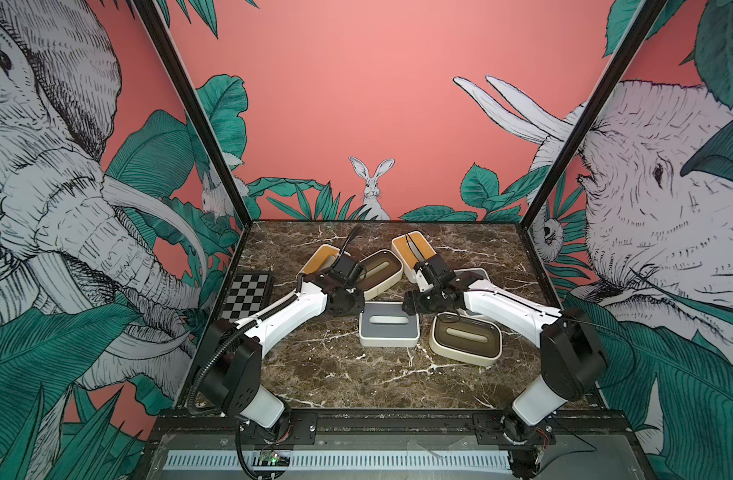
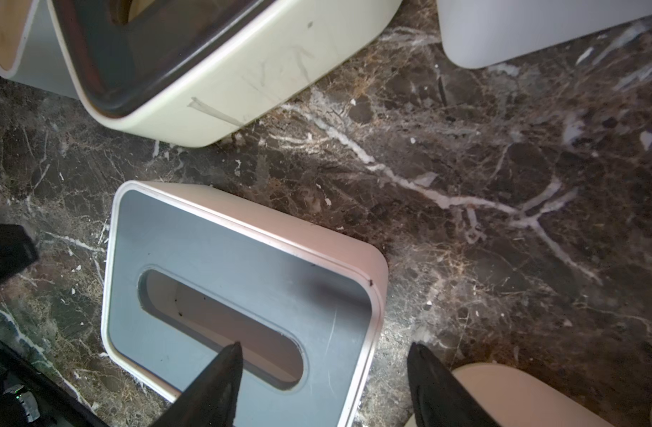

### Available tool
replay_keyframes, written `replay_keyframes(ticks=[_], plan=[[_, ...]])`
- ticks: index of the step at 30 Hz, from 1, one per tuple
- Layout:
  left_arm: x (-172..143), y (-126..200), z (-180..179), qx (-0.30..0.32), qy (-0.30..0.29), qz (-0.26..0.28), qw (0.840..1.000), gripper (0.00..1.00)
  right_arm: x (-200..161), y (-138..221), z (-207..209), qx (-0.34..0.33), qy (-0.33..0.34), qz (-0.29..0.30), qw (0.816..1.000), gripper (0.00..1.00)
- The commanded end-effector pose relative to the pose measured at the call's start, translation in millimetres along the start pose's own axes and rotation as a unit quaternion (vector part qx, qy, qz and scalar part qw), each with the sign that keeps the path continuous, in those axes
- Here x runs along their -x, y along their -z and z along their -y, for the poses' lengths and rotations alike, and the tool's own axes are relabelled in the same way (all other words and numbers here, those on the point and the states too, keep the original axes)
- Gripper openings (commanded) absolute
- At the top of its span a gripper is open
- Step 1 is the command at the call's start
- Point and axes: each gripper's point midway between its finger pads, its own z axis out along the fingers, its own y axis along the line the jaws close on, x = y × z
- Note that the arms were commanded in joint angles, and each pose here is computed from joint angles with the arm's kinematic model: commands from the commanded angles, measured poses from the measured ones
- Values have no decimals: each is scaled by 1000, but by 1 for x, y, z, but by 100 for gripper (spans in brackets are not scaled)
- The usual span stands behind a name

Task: Stack the tissue boxes
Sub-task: Move the tissue box to the center of the board, then pick up the tissue box from the center of the board.

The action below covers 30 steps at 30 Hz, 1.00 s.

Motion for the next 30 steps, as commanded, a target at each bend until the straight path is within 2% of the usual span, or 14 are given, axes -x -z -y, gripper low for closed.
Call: replay_keyframes(ticks=[1,4,7,8,13,17,19,21,25,30], plan=[[41,20,-15,12,-35,26,999,23,28,27,-13,14,29,56,998,72],[72,34,-33,44,-62,32,997,29,44,42,-25,25,49,75,996,75],[86,29,-30,43,-96,35,994,40,57,46,-27,18,49,90,995,80],[87,25,-27,35,-97,30,994,40,56,35,-22,9,45,78,996,80],[78,2,-5,-32,-41,-11,999,39,67,18,-25,8,41,64,997,80],[64,-10,-16,-11,-11,-28,999,39,66,11,-27,17,40,58,997,81],[69,-11,-23,9,-19,-12,1000,40,65,7,-29,19,43,50,998,81],[81,-8,-29,28,-40,10,999,41,66,5,-31,25,44,51,997,81],[119,4,-55,121,-126,29,984,45,68,11,-36,37,48,60,996,81],[128,-18,-67,100,-203,-48,973,44,67,16,-43,60,49,70,995,81]])
